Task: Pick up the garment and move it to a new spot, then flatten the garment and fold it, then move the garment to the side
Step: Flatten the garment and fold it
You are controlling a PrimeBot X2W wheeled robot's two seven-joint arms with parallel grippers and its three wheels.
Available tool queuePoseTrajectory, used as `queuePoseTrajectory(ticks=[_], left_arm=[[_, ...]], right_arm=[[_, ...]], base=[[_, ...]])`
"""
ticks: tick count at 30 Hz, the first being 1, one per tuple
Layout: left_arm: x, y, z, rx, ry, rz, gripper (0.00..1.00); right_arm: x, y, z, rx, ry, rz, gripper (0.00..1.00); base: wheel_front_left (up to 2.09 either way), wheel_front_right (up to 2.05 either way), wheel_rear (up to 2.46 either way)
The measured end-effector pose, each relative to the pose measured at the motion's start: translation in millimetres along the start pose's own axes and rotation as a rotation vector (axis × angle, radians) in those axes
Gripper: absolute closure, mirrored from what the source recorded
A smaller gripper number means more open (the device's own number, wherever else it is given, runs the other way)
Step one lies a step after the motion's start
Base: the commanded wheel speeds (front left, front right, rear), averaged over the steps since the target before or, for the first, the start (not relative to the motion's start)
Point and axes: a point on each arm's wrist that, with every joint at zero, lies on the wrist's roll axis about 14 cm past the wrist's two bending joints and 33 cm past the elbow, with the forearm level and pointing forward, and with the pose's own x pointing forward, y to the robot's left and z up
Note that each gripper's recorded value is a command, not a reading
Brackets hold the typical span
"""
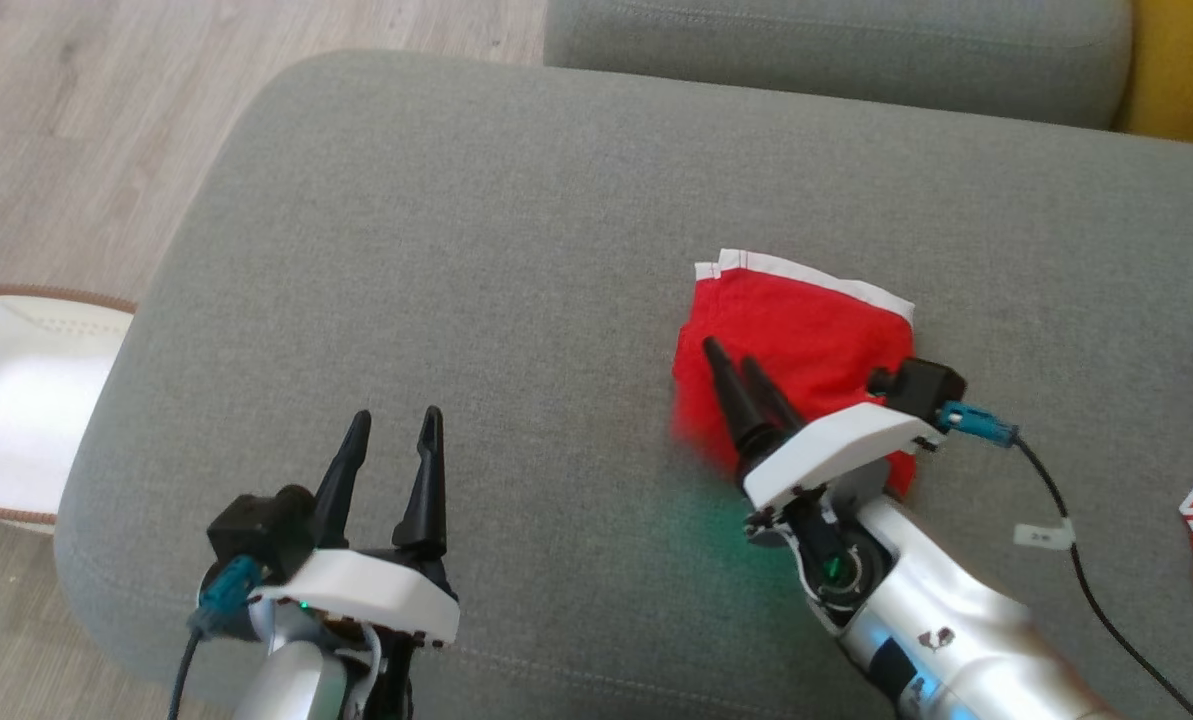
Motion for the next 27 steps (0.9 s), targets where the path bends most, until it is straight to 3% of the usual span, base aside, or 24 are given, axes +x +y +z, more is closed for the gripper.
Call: queuePoseTrajectory(ticks=[9,14,21,27], left_arm=[[3,-1,-10,-0.012,0.033,0.004,0.0],[8,-8,-11,-0.015,0.036,-0.013,0.0],[15,-20,-11,-0.018,0.033,-0.054,0.0],[20,-31,-6,-0.021,0.019,-0.087,0.0]], right_arm=[[0,1,-41,-0.023,0.163,0.014,0.0],[-6,-3,-46,-0.022,0.186,0.001,0.0],[0,3,10,-0.174,0.022,0.017,0.0],[-16,-17,50,-0.301,-0.067,-0.029,0.0]], base=[[0.0,0.0,0.0],[0.0,0.0,0.0],[0.0,0.0,0.0],[0.0,0.0,0.0]])
